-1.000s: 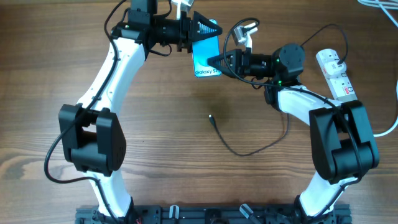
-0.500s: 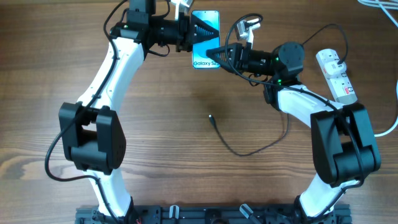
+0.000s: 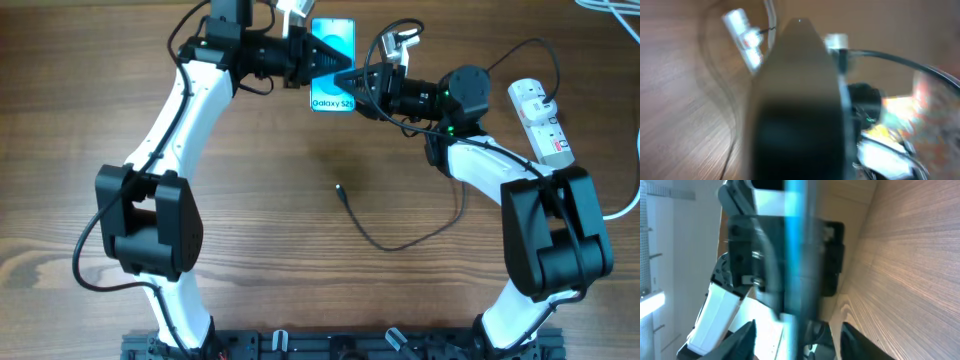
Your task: Plug charger to phone and switch on socket
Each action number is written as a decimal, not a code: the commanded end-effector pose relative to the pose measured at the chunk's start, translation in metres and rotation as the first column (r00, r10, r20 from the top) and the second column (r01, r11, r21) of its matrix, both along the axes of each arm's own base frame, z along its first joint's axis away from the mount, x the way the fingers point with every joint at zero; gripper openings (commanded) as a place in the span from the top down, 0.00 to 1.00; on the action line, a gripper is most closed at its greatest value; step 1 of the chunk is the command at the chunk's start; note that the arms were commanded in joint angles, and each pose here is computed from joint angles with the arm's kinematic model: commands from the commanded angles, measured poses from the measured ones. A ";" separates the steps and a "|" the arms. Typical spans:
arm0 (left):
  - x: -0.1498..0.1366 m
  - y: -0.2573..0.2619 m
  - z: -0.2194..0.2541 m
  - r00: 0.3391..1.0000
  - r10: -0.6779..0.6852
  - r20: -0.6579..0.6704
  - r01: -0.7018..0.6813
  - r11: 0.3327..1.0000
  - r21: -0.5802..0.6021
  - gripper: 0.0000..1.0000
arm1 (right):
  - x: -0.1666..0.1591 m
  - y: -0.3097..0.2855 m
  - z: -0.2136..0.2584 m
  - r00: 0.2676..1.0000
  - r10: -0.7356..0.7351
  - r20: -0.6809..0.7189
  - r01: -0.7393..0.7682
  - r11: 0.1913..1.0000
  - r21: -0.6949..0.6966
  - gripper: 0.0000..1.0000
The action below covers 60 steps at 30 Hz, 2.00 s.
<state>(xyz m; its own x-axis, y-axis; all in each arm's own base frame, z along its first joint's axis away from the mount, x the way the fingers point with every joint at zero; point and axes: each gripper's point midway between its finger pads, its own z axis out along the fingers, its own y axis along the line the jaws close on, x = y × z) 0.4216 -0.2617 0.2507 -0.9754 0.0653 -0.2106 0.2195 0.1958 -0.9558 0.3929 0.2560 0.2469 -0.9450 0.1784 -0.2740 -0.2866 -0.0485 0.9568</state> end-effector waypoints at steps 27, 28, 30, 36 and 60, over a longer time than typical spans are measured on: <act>-0.035 0.141 -0.185 0.850 0.526 -0.002 -0.198 0.323 0.925 0.96 | -0.147 -0.004 -0.251 0.937 0.089 -0.339 -0.330 0.544 -0.771 0.34; -0.034 0.142 -0.185 0.848 0.530 -0.004 -0.200 0.327 0.923 0.96 | -0.151 -0.002 -0.249 0.931 0.103 -0.350 -0.349 0.528 -0.774 0.34; -0.033 0.142 -0.185 0.847 0.531 -0.002 -0.203 0.327 0.923 0.96 | -0.150 -0.011 -0.249 0.933 0.088 -0.350 -0.353 0.424 -0.834 0.34; -0.032 0.155 -0.186 0.831 0.556 -0.003 -0.207 0.315 0.926 0.96 | -0.139 -0.066 -0.234 0.954 0.132 -0.269 -0.264 -0.055 -0.963 0.31; -0.044 0.195 -0.204 0.761 0.641 -0.100 -0.169 0.345 0.923 0.96 | -0.130 -0.091 -0.271 0.986 0.164 -0.027 0.032 -0.345 -0.938 0.44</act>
